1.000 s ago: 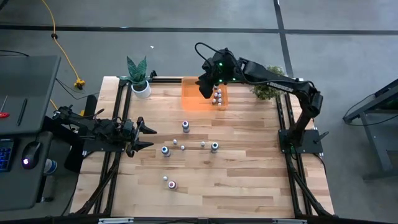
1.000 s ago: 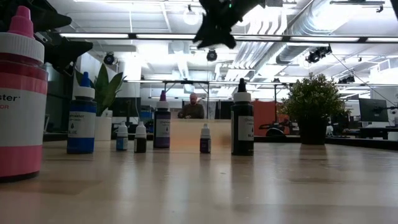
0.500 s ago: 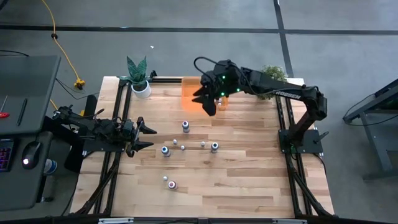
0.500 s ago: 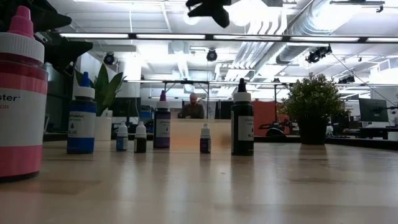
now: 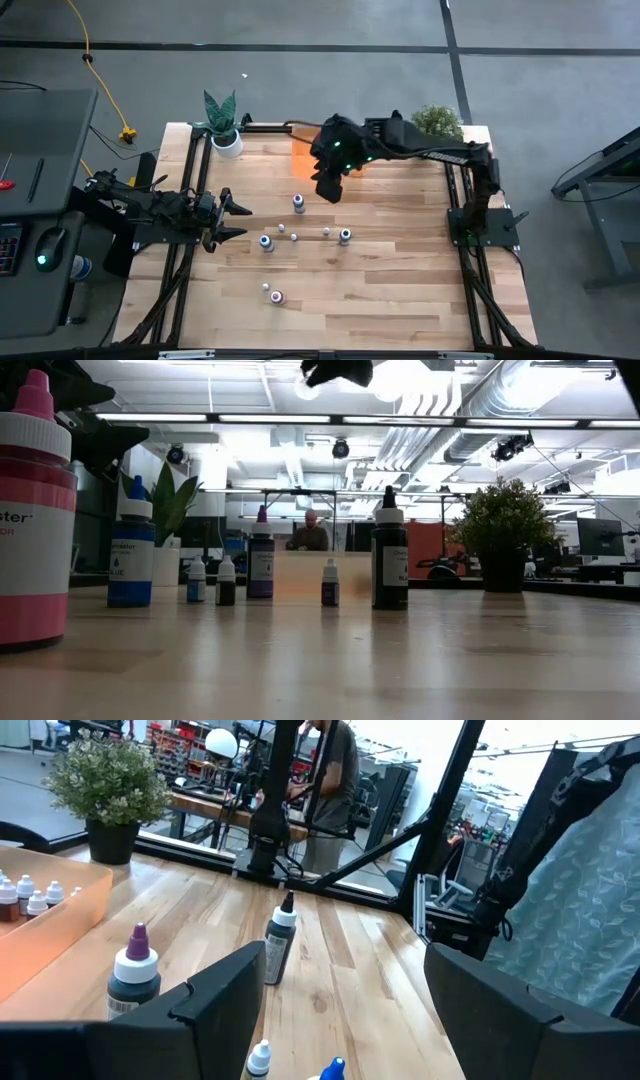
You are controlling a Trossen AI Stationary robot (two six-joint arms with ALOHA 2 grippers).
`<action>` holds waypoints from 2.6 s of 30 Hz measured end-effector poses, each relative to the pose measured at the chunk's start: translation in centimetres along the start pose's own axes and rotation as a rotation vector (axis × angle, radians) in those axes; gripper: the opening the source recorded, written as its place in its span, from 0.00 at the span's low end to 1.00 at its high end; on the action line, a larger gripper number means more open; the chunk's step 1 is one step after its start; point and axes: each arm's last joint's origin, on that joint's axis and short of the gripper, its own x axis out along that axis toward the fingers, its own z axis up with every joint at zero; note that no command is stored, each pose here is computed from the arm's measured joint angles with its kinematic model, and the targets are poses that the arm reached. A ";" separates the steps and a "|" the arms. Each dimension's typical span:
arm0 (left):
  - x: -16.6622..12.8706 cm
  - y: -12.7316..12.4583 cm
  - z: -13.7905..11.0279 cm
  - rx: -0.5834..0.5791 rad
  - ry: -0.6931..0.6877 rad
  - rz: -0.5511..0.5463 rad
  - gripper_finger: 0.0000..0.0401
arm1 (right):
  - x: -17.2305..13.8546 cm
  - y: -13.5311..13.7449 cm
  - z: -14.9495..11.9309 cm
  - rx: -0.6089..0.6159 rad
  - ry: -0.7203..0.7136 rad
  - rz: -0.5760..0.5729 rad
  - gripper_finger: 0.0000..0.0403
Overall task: Pick & Place food coloring
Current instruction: Put the big black food coloring bottle into the orange bin
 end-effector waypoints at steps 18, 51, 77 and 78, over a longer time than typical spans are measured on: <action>0.0 0.0 0.0 0.000 0.000 0.000 0.68 | 4.0 5.8 -6.0 0.210 0.452 -0.418 0.32; 0.0 0.0 0.0 0.000 0.000 0.000 0.68 | 8.5 7.2 -10.4 0.575 0.532 -0.457 0.55; 0.0 0.0 0.0 0.000 0.000 0.000 0.68 | 12.1 6.3 -11.4 0.682 0.691 -0.409 0.67; 0.0 0.0 0.0 0.000 0.000 0.000 0.68 | 12.1 6.2 -11.4 0.680 0.687 -0.413 0.67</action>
